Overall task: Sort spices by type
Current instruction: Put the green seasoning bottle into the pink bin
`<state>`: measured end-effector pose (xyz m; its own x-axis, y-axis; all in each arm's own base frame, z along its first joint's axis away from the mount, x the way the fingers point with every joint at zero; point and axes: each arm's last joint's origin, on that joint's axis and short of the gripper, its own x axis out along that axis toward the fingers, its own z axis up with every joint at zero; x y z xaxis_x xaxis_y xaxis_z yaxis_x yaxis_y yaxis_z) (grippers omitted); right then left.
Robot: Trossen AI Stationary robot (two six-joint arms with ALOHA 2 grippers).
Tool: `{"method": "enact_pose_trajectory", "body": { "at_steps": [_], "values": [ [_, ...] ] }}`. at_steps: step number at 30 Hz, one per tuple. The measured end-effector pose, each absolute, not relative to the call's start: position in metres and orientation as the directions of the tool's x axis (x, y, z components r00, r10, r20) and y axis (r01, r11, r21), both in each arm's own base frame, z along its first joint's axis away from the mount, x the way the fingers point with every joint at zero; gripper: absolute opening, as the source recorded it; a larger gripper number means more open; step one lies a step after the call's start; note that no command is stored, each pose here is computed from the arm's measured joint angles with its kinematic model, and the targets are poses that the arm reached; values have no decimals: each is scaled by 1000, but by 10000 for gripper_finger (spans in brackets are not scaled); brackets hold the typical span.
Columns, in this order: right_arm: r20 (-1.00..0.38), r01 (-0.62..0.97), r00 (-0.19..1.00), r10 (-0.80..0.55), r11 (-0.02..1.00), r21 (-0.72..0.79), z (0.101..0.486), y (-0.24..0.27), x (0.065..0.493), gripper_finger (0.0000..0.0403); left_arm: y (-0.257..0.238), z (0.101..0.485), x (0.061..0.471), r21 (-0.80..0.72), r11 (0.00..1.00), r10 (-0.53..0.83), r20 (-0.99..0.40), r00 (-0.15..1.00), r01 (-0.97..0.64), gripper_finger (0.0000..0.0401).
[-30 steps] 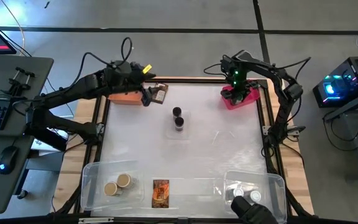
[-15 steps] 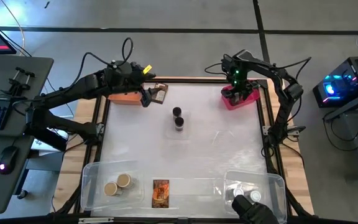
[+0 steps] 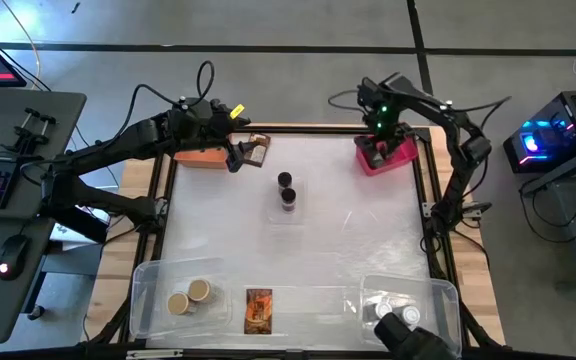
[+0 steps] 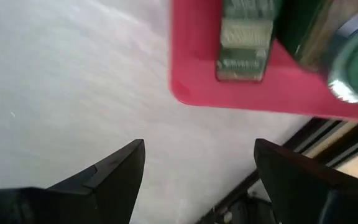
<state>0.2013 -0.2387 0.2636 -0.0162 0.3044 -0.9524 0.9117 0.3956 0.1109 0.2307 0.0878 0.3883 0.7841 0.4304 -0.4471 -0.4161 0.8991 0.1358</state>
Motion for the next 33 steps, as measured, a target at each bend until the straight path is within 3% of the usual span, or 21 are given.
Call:
{"method": "enact_pose_trajectory", "body": {
  "at_steps": [6,13,20,24,29,30,33],
  "values": [
    [-991,892,38,126,443,90,299,-245,209,298,88,388,231,136,899,430,-447,784,-416,294],
    [-989,881,151,11,451,140,281,-261,218,298,88,388,231,133,899,431,-447,784,-418,294],
    [-999,890,39,-11,456,30,262,-262,211,287,88,388,231,106,895,433,-447,783,-434,294],
    [-999,871,-17,-27,490,-28,261,-257,214,218,88,388,231,97,893,434,-447,783,-439,294],
    [-998,822,-58,-23,566,-61,262,-249,219,41,88,389,231,89,892,435,-444,784,-444,294],
    [-998,805,-63,-24,590,-65,262,-248,219,22,88,389,231,88,891,435,-442,785,-445,294],
    [-994,780,-99,-41,617,-103,260,-249,218,18,88,389,231,87,891,436,-440,785,-446,294]
  ]
}}
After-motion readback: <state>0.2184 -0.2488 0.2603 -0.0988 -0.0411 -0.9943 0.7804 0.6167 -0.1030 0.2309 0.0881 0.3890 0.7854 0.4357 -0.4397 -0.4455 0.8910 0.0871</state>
